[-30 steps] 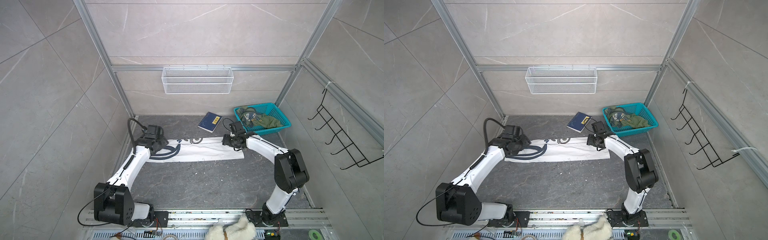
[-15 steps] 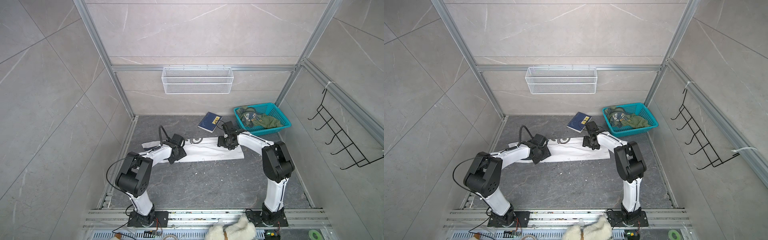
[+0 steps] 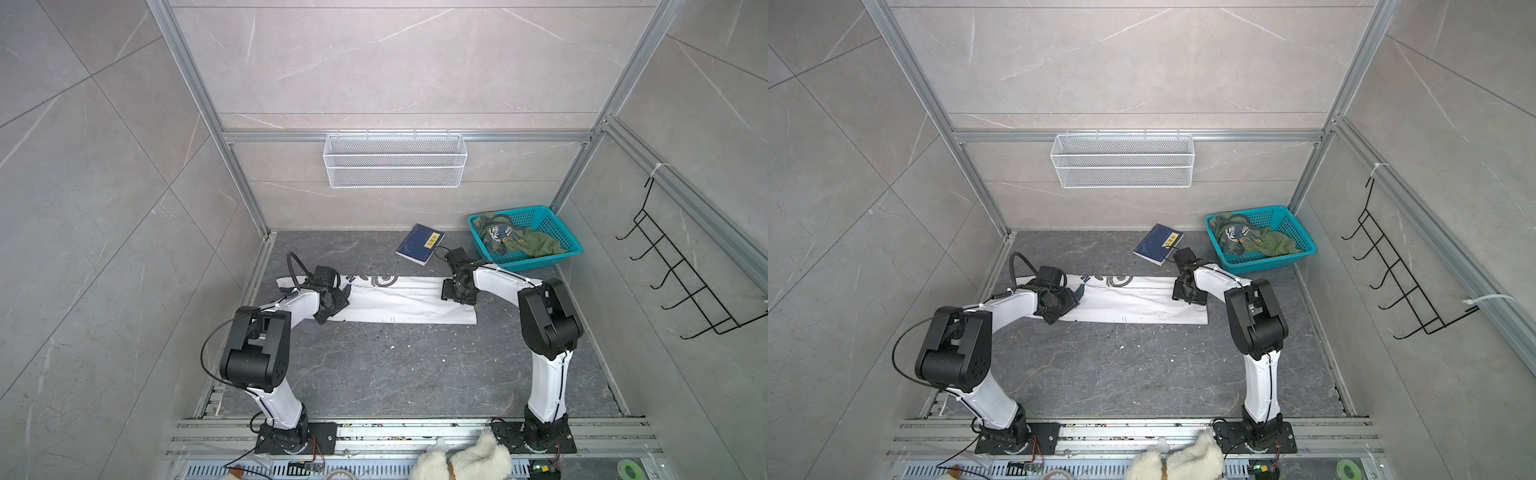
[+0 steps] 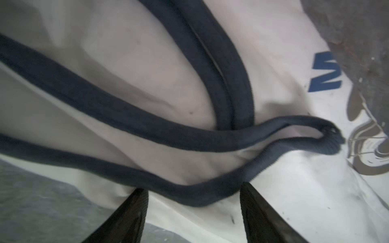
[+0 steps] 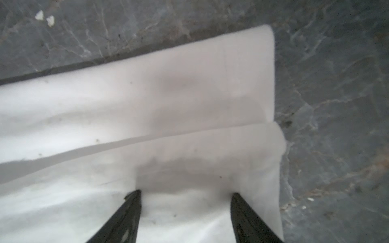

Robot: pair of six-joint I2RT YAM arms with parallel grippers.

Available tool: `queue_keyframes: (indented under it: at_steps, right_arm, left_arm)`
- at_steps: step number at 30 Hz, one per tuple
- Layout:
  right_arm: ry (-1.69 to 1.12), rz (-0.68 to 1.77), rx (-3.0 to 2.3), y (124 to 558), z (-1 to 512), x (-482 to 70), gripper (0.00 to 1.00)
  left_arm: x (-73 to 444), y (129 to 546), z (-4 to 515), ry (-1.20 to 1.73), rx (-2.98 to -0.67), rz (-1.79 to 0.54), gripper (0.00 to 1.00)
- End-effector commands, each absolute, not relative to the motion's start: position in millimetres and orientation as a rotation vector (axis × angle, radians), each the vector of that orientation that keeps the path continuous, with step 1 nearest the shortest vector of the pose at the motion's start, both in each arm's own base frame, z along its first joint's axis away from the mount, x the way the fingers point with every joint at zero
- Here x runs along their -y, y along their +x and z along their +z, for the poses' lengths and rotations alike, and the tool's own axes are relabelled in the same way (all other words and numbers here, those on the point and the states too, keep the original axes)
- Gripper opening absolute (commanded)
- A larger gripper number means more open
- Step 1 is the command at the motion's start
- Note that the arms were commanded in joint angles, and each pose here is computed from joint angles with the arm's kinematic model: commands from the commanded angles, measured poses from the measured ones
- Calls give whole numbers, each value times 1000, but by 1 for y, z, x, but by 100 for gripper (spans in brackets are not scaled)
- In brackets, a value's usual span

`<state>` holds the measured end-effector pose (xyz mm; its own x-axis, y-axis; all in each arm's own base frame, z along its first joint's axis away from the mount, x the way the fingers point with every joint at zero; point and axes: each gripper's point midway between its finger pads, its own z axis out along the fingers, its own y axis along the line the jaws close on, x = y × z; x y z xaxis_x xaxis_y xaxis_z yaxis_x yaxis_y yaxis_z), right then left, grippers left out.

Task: Fold and stack the tank tops

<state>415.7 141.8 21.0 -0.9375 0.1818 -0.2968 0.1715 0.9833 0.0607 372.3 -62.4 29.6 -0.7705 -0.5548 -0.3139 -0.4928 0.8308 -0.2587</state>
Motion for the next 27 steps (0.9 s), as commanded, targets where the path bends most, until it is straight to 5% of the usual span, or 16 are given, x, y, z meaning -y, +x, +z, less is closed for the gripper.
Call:
queue_keyframes:
  at_steps: [1, 12, 27]
  right_arm:
    - [329, 40, -2918, 377, 5, -136, 69]
    - [451, 90, -2903, 300, 11, -128, 69]
    - [302, 189, -2890, 235, 19, -190, 68]
  left_arm:
    - [40, 369, 28, -702, -2708, -104, 73]
    - [3, 421, 27, -748, -2693, -83, 73]
    - [-63, 497, 53, -907, -2591, -76, 74]
